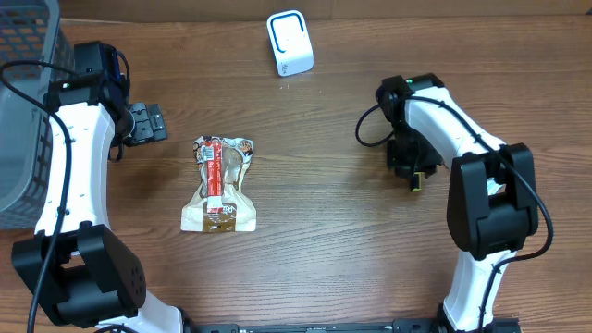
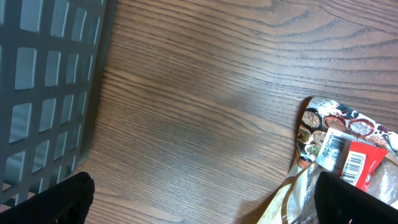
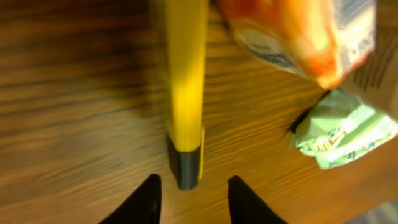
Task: Scan the item barcode
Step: 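Move the yellow marker to the right side and release it, then reach the right gripper to the red sticks in the snack bag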
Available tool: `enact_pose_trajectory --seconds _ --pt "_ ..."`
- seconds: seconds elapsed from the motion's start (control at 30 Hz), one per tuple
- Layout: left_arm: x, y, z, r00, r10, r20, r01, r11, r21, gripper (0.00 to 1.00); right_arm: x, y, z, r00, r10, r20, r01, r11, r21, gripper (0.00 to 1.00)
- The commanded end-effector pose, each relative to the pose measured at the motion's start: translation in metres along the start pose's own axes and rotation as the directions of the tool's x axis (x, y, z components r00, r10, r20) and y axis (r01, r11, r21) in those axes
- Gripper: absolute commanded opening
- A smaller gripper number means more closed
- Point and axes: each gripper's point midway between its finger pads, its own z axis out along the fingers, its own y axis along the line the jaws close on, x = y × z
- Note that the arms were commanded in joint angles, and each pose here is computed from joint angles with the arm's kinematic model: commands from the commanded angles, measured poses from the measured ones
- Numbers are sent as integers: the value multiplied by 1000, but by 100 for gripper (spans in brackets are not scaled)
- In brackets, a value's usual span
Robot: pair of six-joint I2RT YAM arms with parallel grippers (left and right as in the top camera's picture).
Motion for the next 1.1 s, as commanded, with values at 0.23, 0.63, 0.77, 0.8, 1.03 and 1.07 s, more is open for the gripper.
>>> enact_pose_trajectory --seconds 0.23,0.63,0.77,0.8,1.03,1.07 --pt "-1 -2 -1 1000 21 3 -21 1000 3 100 -6 15 1 1000 23 20 -21 997 -75 45" --pt "-1 -2 -1 1000 22 3 -22 1000 3 100 12 165 -60 992 -125 20 104 708 -698 45" --pt "-1 -2 -1 1000 21 3 -21 1000 3 100 30 210 -79 970 -214 112 226 645 -730 45" --pt "-1 -2 -1 1000 21 3 -21 1000 3 100 39 226 -85 957 -249 148 276 625 -730 44" --pt "-1 -2 -1 1000 21 3 -21 1000 3 100 89 292 -106 914 -334 231 390 561 -730 34" --pt "-1 -2 -1 1000 21 3 -21 1000 3 100 96 302 -112 904 -349 248 409 533 -741 34"
